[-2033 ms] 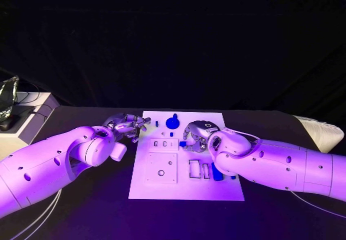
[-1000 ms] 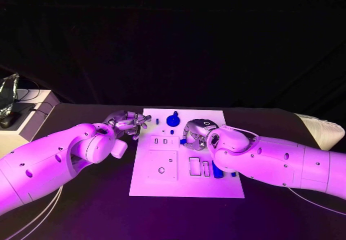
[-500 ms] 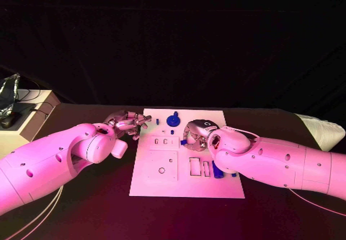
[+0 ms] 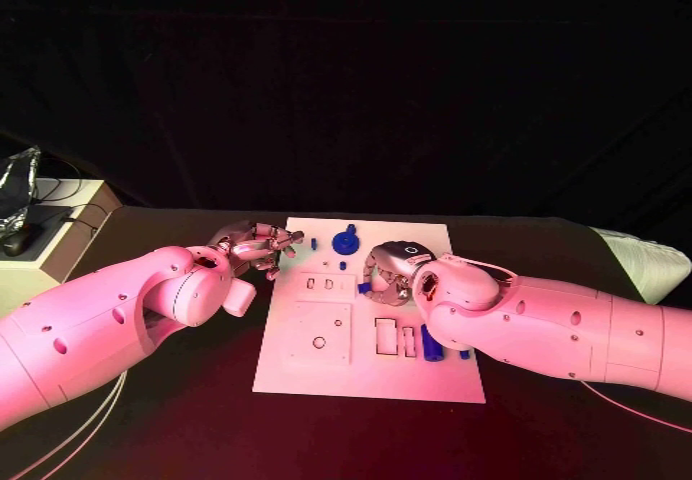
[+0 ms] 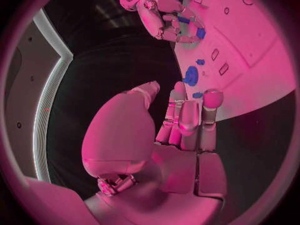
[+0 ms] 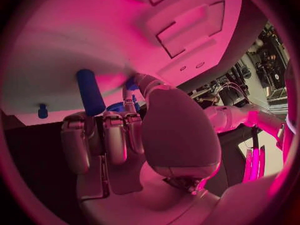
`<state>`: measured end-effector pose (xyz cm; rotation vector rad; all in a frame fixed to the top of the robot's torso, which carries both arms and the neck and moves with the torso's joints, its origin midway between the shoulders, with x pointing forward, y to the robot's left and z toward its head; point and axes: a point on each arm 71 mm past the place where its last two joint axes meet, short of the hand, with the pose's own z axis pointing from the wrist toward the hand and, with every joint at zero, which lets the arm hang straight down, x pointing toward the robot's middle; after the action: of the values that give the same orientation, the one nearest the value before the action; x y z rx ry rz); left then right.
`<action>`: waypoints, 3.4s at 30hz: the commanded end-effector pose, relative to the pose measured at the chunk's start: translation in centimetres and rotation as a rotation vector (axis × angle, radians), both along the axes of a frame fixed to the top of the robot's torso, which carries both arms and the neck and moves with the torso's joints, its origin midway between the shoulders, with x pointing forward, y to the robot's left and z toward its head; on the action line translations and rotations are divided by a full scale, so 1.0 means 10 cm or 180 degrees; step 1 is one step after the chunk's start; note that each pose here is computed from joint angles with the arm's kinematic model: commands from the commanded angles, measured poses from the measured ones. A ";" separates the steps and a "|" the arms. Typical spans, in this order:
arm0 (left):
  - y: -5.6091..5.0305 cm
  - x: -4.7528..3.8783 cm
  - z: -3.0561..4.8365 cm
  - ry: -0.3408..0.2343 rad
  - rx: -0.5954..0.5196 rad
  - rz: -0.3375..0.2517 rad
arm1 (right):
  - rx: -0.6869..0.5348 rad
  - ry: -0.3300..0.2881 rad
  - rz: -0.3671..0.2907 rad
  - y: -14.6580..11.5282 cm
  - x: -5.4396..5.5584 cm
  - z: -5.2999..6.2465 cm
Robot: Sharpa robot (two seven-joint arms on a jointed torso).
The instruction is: Assemble the parts on the task board
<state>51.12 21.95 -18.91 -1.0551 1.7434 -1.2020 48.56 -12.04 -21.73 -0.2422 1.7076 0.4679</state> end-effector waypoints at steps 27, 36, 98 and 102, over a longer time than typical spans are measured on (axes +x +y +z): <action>-0.24 -0.079 -0.084 -0.0053 0.0171 -0.0326 | 0.0254 -0.0342 0.0115 0.02 -0.12 0.38; -0.37 -0.106 -0.166 -0.0037 0.0395 -0.0374 | 0.0666 -0.0476 0.0133 0.02 -0.19 0.51; -0.58 -0.141 -0.221 0.0030 0.0462 -0.0517 | 0.0687 -0.0555 0.0340 0.16 -0.25 0.53; -0.57 -0.140 -0.222 0.0032 0.0464 -0.0515 | 0.0704 -0.0574 0.0347 0.17 -0.26 0.54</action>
<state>49.77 16.33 -21.10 -0.8510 1.9109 -1.1418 46.15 -10.55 -16.61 -0.1908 1.4934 0.6767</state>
